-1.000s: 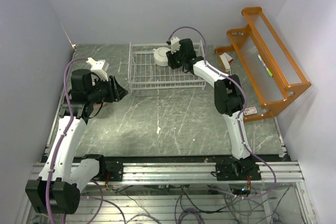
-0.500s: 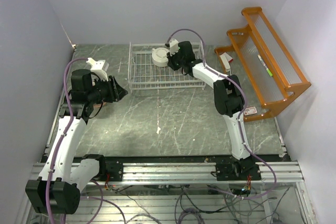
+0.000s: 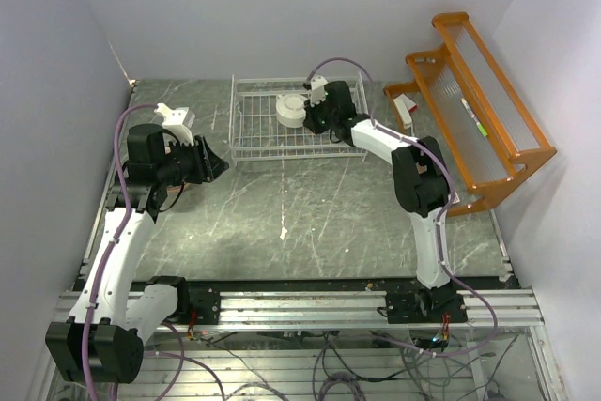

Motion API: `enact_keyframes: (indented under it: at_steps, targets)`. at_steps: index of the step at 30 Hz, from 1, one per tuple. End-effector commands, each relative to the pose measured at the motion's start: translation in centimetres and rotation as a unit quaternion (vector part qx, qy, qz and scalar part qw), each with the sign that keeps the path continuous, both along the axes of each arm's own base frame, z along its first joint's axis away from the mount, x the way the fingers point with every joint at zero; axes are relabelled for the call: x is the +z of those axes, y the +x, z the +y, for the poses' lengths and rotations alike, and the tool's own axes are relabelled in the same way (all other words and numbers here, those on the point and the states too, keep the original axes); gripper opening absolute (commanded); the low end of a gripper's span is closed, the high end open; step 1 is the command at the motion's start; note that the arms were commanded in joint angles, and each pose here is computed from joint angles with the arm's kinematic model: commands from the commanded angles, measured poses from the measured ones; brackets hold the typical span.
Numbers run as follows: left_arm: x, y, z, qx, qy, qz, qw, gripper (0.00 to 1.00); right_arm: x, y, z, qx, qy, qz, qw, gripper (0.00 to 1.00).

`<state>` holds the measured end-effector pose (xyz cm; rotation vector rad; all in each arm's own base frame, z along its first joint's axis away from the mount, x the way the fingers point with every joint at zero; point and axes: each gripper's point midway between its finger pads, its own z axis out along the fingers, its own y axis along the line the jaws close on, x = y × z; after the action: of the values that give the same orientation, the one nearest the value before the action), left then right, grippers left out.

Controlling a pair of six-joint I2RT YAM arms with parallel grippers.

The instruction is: Unload the bowls from the dish rack

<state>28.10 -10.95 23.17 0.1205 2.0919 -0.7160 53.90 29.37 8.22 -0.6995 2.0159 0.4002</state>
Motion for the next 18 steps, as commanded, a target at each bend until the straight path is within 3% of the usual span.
enact_keyframes:
  at_steps: [1, 18]
  targets:
    - [0.3, -0.1, -0.1, -0.007, -0.006, -0.011, 1.0, 0.47, 8.7, 0.9, 0.5, -0.025, 0.081, -0.092, 0.992, 0.0]
    - [0.5, -0.2, -0.1, -0.007, -0.008, -0.013, 1.0, 0.48, 17.4, -3.6, -1.6, -0.043, 0.195, -0.166, 0.966, 0.0]
